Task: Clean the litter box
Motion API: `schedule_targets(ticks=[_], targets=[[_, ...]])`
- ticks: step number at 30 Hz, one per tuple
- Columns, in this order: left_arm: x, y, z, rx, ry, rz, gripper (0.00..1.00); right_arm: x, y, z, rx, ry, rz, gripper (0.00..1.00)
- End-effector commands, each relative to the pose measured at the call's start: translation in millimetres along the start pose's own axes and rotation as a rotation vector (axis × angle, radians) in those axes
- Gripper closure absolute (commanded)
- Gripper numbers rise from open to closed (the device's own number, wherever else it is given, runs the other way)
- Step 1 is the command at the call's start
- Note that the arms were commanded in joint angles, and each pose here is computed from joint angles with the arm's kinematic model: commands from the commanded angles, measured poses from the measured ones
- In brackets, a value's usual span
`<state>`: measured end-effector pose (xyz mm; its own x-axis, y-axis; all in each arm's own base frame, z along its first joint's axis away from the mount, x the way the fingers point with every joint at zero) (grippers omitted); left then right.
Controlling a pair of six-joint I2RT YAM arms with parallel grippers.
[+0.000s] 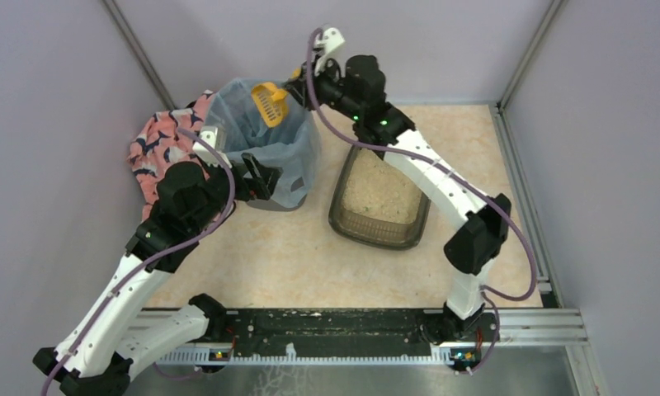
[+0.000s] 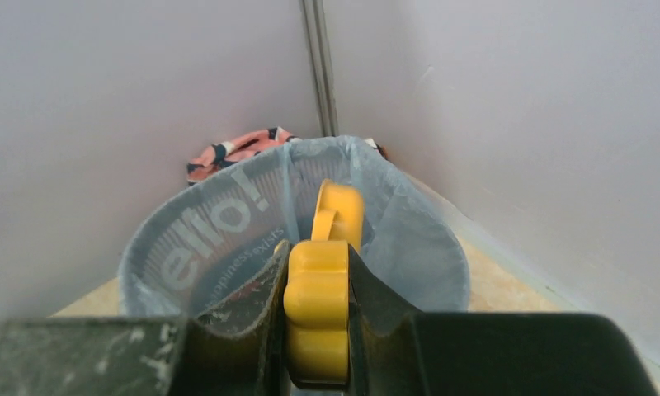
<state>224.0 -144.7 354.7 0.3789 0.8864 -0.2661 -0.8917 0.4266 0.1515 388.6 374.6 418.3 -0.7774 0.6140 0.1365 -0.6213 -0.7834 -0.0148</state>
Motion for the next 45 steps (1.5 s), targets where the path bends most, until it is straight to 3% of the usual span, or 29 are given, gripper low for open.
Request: schedule_targets(ticks=[1, 5, 9, 15, 17, 22, 29, 34, 45], targets=[[1.6, -2.2, 2.0, -0.023, 0.015, 0.007, 0.01, 13.4, 71.7, 115.8, -0.37, -0.102, 0.145, 1.0], [2.0, -5.8, -3.6, -0.013, 0.018, 0.005, 0.01, -15.9, 139.3, 142.2, -0.544, -0.263, 0.165, 1.0], [-0.8, -11.2, -10.5, 0.006, 0.024, -0.016, 0.01, -67.4, 202.1, 132.1, -0.623, -0.381, 0.057, 1.0], [-16.1, -22.1, -14.9, 0.026, 0.051, -0.114, 0.01, -130.9, 261.3, 33.3, -0.5, -0.512, -0.249, 1.0], [-29.7, -28.8, -19.6, 0.059, 0.025, -0.213, 0.01, -141.1, 276.3, 4.2, -0.454, -0.521, -0.349, 1.0], [-55.4, -45.3, -37.2, 0.18, 0.011, -0.36, 0.01, -149.1, 287.8, -52.5, -0.301, -0.534, -0.488, 1.0], [-74.4, -50.2, -43.7, 0.187, 0.01, -0.425, 0.01, -172.0, 296.8, -94.2, -0.103, -0.553, -0.685, 1.0], [-75.9, -52.4, -52.6, 0.207, 0.024, -0.425, 0.01, -172.3, 286.1, -88.3, 0.016, -0.463, -0.776, 1.0], [-69.6, -54.9, -62.4, 0.225, 0.028, -0.381, 0.01, -176.3, 258.8, -76.7, 0.143, -0.292, -0.888, 1.0]])
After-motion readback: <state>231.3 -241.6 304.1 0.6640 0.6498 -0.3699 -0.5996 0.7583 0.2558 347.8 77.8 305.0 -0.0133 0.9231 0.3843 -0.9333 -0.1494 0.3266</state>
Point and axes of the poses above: each gripper's point midway between its finger pads, its own y axis back along the fingers, its own x axis along the line the jaws close on, z = x × y, the point moved 4 cm from there along y, back along the fingers, and after that the axes turned 5 degrees about -y, right-handed, at the moved point
